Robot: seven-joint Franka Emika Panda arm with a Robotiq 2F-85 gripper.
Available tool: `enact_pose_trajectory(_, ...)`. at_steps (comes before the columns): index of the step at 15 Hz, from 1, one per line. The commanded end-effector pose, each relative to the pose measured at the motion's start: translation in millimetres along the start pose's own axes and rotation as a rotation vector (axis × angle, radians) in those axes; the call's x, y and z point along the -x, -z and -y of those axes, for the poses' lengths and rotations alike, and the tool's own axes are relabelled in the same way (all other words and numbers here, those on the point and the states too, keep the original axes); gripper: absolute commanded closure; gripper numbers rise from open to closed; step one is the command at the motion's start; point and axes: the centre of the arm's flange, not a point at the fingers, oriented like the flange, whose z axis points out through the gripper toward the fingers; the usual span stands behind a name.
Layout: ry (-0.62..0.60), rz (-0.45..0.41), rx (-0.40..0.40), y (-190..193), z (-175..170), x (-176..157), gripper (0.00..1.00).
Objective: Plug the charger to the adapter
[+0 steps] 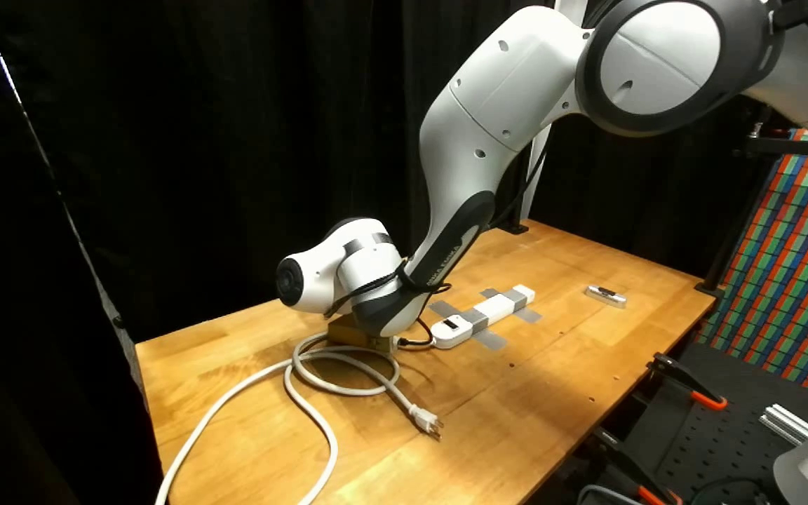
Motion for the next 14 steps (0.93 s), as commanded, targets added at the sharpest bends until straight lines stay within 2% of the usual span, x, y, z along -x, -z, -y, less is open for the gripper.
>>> enact_pose_trajectory(1, 0.032, 0.026, 0.017, -13.7, -16.4, 8.8, 0.76)
enact_pose_trajectory(3, 0.084, 0.032, 0.039, -16.8, -10.3, -4.7, 0.76)
enact_pose_trajectory(6, 0.174, 0.091, 0.04, -25.4, -3.7, -37.6, 0.76)
enact_pose_trajectory(10, 0.29, 0.246, -0.023, -46.3, -1.1, -86.7, 0.76)
enact_pose_trajectory(14, 0.369, 0.436, -0.022, -74.0, -9.7, -144.9, 0.76)
